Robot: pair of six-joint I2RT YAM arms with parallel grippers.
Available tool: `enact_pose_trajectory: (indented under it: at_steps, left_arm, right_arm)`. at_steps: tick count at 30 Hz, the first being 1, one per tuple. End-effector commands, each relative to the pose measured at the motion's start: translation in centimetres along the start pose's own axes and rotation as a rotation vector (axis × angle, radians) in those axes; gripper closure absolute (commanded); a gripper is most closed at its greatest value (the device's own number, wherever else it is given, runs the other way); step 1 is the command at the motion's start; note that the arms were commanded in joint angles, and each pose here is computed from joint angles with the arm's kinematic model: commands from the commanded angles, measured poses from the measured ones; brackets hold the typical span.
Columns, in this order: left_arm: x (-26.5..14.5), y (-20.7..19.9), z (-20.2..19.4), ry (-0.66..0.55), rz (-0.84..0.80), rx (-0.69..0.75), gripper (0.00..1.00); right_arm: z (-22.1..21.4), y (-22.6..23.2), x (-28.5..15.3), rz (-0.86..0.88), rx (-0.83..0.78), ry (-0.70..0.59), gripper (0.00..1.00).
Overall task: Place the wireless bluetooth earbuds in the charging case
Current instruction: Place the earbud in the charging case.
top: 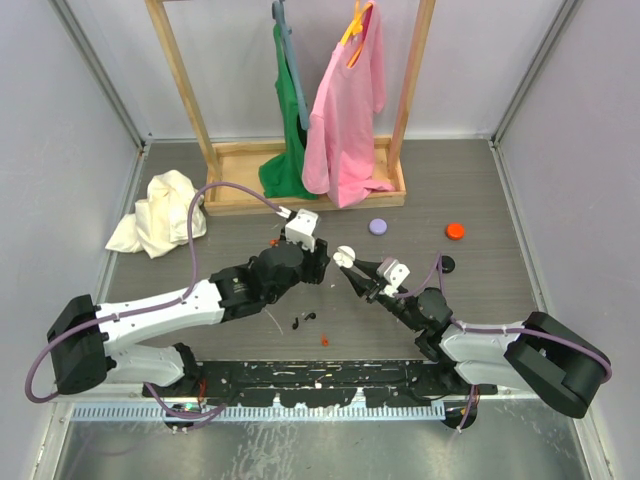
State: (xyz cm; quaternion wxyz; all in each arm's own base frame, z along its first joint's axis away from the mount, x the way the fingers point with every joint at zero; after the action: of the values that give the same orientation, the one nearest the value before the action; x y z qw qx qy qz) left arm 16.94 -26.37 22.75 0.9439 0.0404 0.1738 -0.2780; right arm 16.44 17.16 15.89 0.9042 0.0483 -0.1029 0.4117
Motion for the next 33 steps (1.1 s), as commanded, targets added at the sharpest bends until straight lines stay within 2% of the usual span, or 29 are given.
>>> enact_pose_trajectory:
  at_steps: [1,9,16,25,33]
  left_arm:
    - [0.1,-0.6,2.4,-0.088,-0.072,-0.012,0.48]
    - [-0.6,-1.2,2.0,-0.107,-0.191,0.007,0.48]
    - [-1.1,-1.5,1.7,-0.075,-0.247,0.014,0.49]
    - [0.1,-2.4,3.5,-0.099,-0.234,-0.011,0.5]
    - [0.9,-2.5,3.2,-0.049,-0.184,-0.043,0.47]
  right_arm:
    - [2.0,0.2,0.7,0.019,0.0,-0.107,0.99]
    - [2.0,0.2,0.8,0.024,0.001,-0.102,0.99]
    - [2.0,0.3,0.8,0.028,0.002,-0.102,0.99]
    - [1.9,0.3,0.9,0.035,0.004,-0.092,0.99]
    - [1.8,0.3,1.0,0.036,0.005,-0.088,0.99]
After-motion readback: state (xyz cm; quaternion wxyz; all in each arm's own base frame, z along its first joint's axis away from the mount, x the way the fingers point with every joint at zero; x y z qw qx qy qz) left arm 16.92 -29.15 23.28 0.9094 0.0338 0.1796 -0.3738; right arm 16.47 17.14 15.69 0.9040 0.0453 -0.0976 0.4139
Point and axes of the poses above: each gripper's point midway between its finger pads, its own x axis out along the fingers, its own y axis along the line the jaws close on, z = x × y, the point moved 9 cm from there along -x, back along the fingers, and after that the axes turned 9 degrees about x, right-handed, at the moved point
